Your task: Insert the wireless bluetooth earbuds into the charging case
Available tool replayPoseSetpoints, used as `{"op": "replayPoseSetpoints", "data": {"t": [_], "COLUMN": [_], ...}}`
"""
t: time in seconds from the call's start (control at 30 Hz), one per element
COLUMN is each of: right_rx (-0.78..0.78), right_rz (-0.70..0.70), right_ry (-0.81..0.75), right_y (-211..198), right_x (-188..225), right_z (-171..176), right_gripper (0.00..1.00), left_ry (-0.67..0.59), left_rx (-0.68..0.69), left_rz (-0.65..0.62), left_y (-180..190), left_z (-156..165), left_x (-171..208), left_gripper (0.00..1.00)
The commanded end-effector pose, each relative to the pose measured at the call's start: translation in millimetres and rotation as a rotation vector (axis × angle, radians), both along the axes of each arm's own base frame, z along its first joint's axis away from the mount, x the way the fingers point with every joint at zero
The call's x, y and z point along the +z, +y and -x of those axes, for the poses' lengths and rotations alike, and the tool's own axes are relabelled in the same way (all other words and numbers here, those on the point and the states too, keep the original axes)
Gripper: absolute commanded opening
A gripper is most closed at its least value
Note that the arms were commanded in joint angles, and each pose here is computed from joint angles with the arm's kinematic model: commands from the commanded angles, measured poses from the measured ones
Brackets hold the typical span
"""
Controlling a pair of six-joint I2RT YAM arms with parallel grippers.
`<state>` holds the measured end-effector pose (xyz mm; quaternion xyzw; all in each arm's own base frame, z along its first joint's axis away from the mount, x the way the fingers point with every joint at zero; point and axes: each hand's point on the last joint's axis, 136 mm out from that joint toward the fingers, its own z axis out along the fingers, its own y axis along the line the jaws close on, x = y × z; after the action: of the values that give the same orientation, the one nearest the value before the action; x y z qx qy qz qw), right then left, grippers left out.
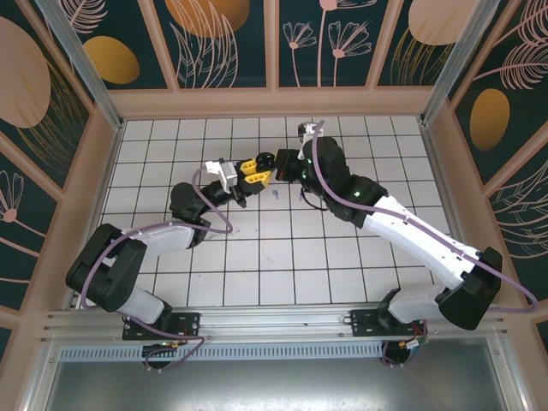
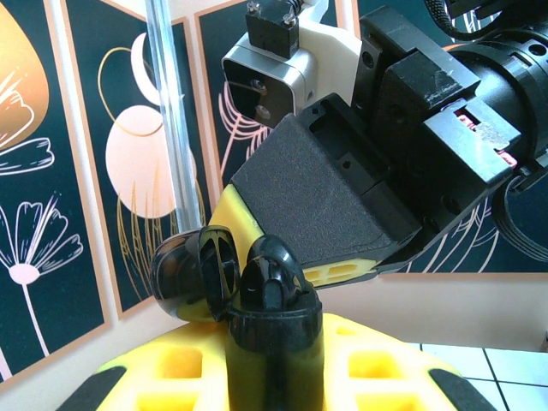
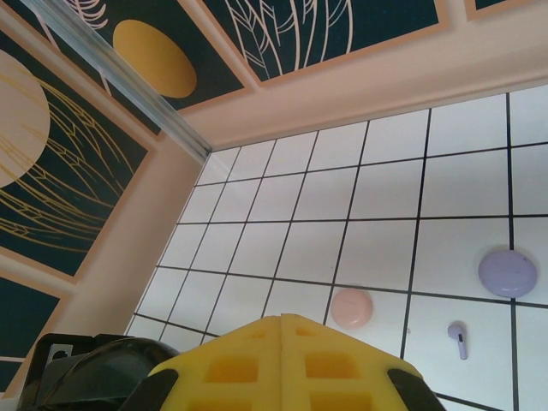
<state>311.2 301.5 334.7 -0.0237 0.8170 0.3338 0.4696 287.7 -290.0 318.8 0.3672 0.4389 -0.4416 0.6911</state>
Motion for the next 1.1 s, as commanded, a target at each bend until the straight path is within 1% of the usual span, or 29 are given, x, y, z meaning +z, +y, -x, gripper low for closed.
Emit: {"op": "replayPoseSetpoints", "data": {"t": [0.0, 0.13, 0.27, 0.4, 0.53, 0.7, 0.83, 1.0, 1.07], "right_rx": [0.004, -0.06, -0.073, -0.046, 0.01, 0.082, 0.112, 0.157, 0.201], "right_rz": [-0.01, -0.009, -0.002, 0.026, 0.059, 0.121, 0.178, 0.235, 0.232], "right_ry": [-0.004, -0.037, -0.06, -0.067, -0.06, -0.018, 0.028, 0.091, 0.115], "right_y": [-3.8, -23.2, -31.1, -21.1, 0.0, 23.8, 31.9, 31.8, 31.9], "right_x": [6.3, 23.4, 37.9, 44.9, 49.4, 39.3, 25.3, 5.7, 0.1], "right_z": [12.5, 12.0, 9.5, 1.0, -14.0, -34.8, -45.6, -38.6, -25.3], "right_gripper": [0.02, 0.03, 0.03, 0.03, 0.03, 0.03, 0.02, 0.0, 0.0], "left_ry": [-0.003, 0.003, 0.011, 0.018, 0.027, 0.033, 0.023, 0.016, 0.016], "left_rx": [0.0, 0.003, 0.007, -0.001, -0.011, -0.02, -0.02, -0.009, 0.002], "left_rz": [0.016, 0.01, 0.001, -0.014, -0.03, -0.044, -0.045, -0.041, -0.04], "left_y": [-1.7, -1.8, -2.0, -3.5, -5.3, -7.4, -7.7, -7.3, -6.7], "left_z": [-2.2, -2.6, -3.7, -3.2, -3.0, -3.4, -3.2, -5.2, -6.8], "left_x": [8.2, 4.4, -1.3, -8.7, -14.7, -18.1, -16.7, -14.6, -14.5], "left_gripper": [0.0, 0.0, 0.0, 0.0, 0.0, 0.0, 0.0, 0.0, 0.0]}}
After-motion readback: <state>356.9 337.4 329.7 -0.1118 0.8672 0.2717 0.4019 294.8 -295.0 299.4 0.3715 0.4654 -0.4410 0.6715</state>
